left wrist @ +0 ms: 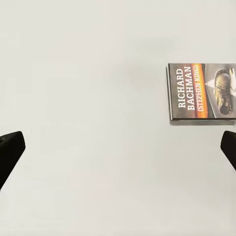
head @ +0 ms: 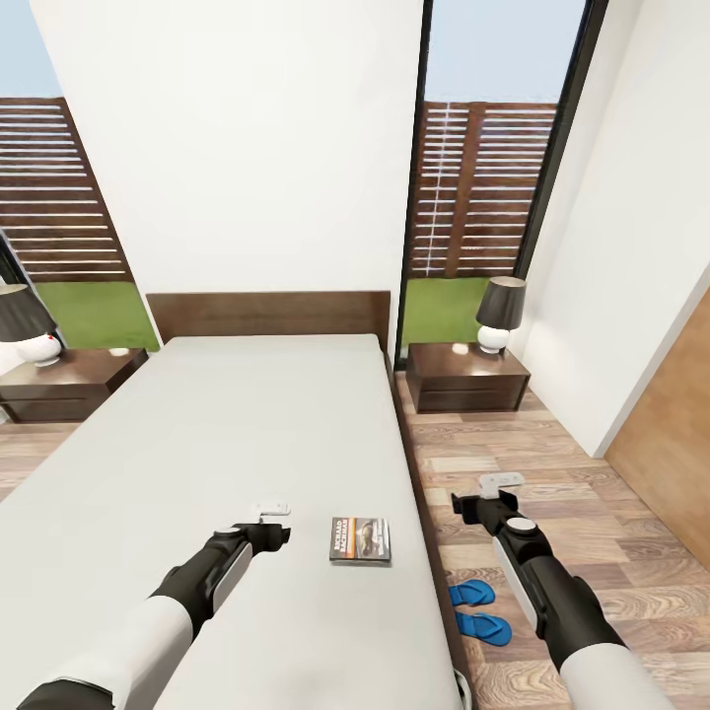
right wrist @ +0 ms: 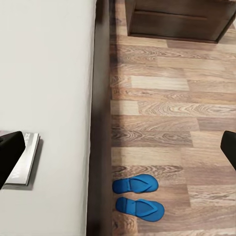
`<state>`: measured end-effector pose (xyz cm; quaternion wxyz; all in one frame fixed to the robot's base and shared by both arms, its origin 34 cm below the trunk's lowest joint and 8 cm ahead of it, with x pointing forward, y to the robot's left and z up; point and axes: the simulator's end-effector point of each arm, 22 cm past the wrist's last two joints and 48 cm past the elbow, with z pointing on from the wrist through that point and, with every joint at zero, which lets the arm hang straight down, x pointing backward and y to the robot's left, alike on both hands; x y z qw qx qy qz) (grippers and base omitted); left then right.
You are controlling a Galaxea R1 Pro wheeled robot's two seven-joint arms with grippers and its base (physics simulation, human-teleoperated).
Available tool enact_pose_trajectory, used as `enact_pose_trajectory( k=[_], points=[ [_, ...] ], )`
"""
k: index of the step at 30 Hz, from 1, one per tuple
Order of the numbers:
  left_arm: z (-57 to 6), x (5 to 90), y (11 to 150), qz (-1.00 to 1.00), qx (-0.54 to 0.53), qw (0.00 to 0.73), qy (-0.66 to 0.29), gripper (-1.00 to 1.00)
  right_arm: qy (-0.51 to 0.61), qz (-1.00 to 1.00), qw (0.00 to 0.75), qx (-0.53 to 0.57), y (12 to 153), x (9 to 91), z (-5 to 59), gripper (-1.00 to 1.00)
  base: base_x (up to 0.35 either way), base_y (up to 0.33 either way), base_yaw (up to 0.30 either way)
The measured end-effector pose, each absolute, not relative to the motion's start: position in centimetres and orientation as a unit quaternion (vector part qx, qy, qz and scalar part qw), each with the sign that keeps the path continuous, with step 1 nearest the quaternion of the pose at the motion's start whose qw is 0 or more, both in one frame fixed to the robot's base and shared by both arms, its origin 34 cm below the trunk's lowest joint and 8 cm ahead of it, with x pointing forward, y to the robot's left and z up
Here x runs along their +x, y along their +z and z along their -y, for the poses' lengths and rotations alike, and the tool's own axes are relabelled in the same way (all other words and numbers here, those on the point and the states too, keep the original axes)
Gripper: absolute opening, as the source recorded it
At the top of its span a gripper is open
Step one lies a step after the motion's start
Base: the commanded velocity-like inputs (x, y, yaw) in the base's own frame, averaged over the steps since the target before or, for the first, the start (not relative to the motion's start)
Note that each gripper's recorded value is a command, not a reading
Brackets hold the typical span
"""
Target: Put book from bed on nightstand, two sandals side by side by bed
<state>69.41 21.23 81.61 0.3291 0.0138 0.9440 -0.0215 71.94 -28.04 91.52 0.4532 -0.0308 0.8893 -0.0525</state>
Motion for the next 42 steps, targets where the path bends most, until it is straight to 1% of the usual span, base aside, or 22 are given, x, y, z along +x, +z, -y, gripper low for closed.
enact_pose_trajectory(
  k=[14,42],
  points=[
    [-21.2,69.6,81.7,-0.943,0.014,0.333,-0.021,1.0,-0.037,-0.89,0.454,-0.033,91.4,71.9,25.4,1.0,0.0,0.0,0.0],
    [-21.2,69.8,81.9,-0.941,0.013,0.338,-0.021,1.0,-0.035,-0.89,0.454,-0.034,91.4,71.9,25.1,1.0,0.015,0.0,0.0]
  ],
)
